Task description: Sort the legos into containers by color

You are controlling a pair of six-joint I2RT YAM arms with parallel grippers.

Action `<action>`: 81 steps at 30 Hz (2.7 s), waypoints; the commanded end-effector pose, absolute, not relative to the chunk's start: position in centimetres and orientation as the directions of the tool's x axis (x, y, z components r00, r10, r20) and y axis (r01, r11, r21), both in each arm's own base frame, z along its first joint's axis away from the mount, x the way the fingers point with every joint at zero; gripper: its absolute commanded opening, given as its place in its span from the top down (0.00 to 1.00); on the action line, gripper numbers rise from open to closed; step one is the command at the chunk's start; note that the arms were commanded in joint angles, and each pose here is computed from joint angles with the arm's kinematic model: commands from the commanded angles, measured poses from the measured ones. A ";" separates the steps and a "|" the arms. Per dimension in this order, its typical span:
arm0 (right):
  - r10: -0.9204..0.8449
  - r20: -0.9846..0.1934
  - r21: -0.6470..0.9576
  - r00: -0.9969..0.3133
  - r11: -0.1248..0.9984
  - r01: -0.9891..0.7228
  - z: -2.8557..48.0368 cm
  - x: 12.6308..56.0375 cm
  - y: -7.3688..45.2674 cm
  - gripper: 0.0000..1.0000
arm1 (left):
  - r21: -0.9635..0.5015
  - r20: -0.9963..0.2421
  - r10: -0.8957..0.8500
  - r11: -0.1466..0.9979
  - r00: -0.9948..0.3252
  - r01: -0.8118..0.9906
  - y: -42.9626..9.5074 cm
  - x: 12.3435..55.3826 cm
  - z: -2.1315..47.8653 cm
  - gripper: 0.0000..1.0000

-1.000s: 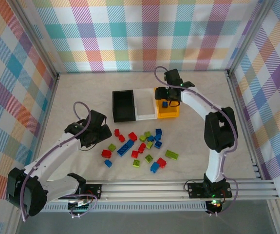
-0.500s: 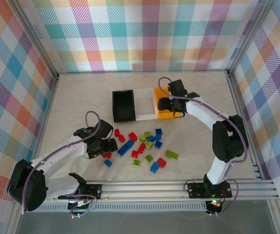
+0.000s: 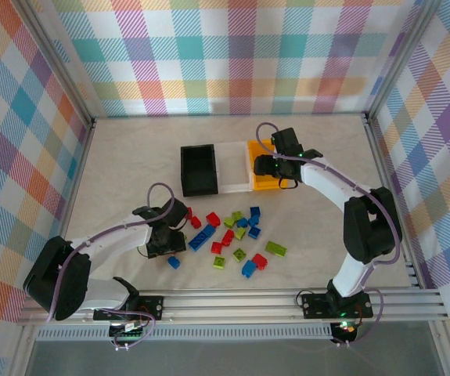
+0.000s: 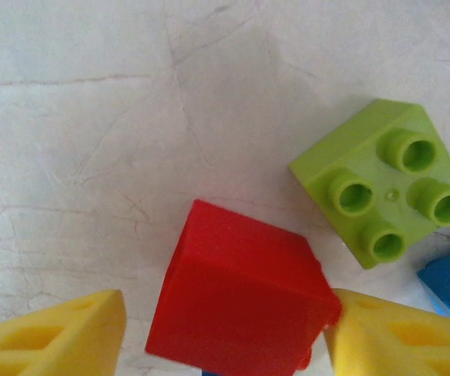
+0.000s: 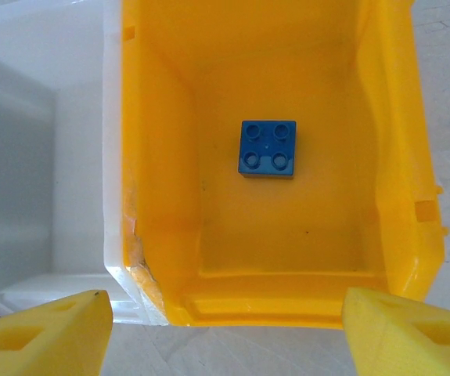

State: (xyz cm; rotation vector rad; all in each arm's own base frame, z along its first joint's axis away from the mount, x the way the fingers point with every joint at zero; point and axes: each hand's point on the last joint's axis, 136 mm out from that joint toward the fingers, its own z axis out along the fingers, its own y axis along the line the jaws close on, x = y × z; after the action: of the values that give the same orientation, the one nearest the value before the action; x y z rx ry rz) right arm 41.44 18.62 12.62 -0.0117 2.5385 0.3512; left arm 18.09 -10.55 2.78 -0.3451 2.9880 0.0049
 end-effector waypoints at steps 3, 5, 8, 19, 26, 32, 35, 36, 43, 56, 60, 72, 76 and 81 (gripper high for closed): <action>0.089 -0.569 0.262 -0.817 0.962 -0.078 13.9 41.5 18.3 0.22 | 0.015 -0.170 -0.199 0.979 -0.965 -0.204 -10.3 18.6 3.1 0.46; 0.089 -0.572 0.262 -0.815 0.962 -0.078 14.0 41.5 18.3 0.22 | 0.008 -0.181 -0.195 0.980 -0.964 -0.200 -10.4 18.9 3.5 0.51; 0.092 -0.573 0.263 -0.814 0.962 -0.077 14.2 41.5 18.2 0.22 | -0.002 -0.196 -0.196 0.980 -0.961 -0.200 -10.6 19.2 4.2 0.56; 0.108 -0.562 0.294 -0.820 0.953 -0.076 13.9 40.3 18.2 0.22 | -0.159 -0.420 -0.264 0.963 -0.868 -0.216 -13.5 28.6 13.8 0.59; 0.094 -0.546 0.277 -0.833 0.958 -0.073 13.1 39.2 17.7 0.21 | -0.179 -0.486 -0.288 0.957 -0.825 -0.229 -15.7 38.2 15.3 0.60; 0.092 -0.539 0.278 -0.837 0.958 -0.074 12.8 38.2 17.3 0.19 | -0.190 -0.484 -0.305 0.951 -0.820 -0.242 -16.9 43.2 14.8 0.60; 0.092 -0.531 0.282 -0.843 0.957 -0.074 12.6 37.6 17.2 0.19 | -0.174 -0.482 -0.307 0.951 -0.821 -0.254 -16.9 44.8 14.3 0.60; 0.090 -0.526 0.286 -0.846 0.955 -0.076 12.5 37.4 17.3 0.18 | -0.168 -0.480 -0.308 0.951 -0.822 -0.258 -16.8 45.2 14.1 0.60; 0.085 -0.505 0.320 -0.859 0.943 -0.095 12.5 35.8 17.4 0.13 | -0.173 -0.463 -0.302 0.953 -0.834 -0.249 -17.6 47.0 13.8 0.43; 0.020 -0.372 0.361 -0.928 0.924 -0.124 9.2 30.9 19.3 0.14 | -0.368 -0.526 -0.291 0.925 -0.800 -0.095 -21.5 41.0 20.6 0.01; -0.042 -0.335 0.378 -0.941 0.909 -0.176 7.6 29.8 21.5 0.17 | -0.369 -0.498 -0.268 0.926 -0.825 -0.079 -21.4 36.3 18.7 0.00; -0.007 -0.352 0.298 -0.936 0.947 -0.119 4.8 31.4 22.3 0.28 | -0.345 -0.483 -0.293 0.930 -0.825 -0.128 -17.0 29.5 16.0 0.00; -0.006 -0.353 0.263 -0.936 0.959 -0.105 4.1 32.1 22.1 0.33 | -0.328 -0.486 -0.293 0.934 -0.824 -0.139 -16.4 29.1 15.7 0.00; -0.059 -0.333 0.241 -0.941 0.960 -0.146 3.4 31.6 23.1 0.33 | -0.312 -0.482 -0.287 0.939 -0.828 -0.144 -16.1 28.8 15.1 0.00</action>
State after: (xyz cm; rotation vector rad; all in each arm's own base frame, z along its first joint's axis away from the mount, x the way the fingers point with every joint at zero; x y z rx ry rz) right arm 31.32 22.28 3.16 -0.1166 2.7943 0.3953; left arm 29.11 -16.87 15.64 -0.2765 2.5476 -0.3903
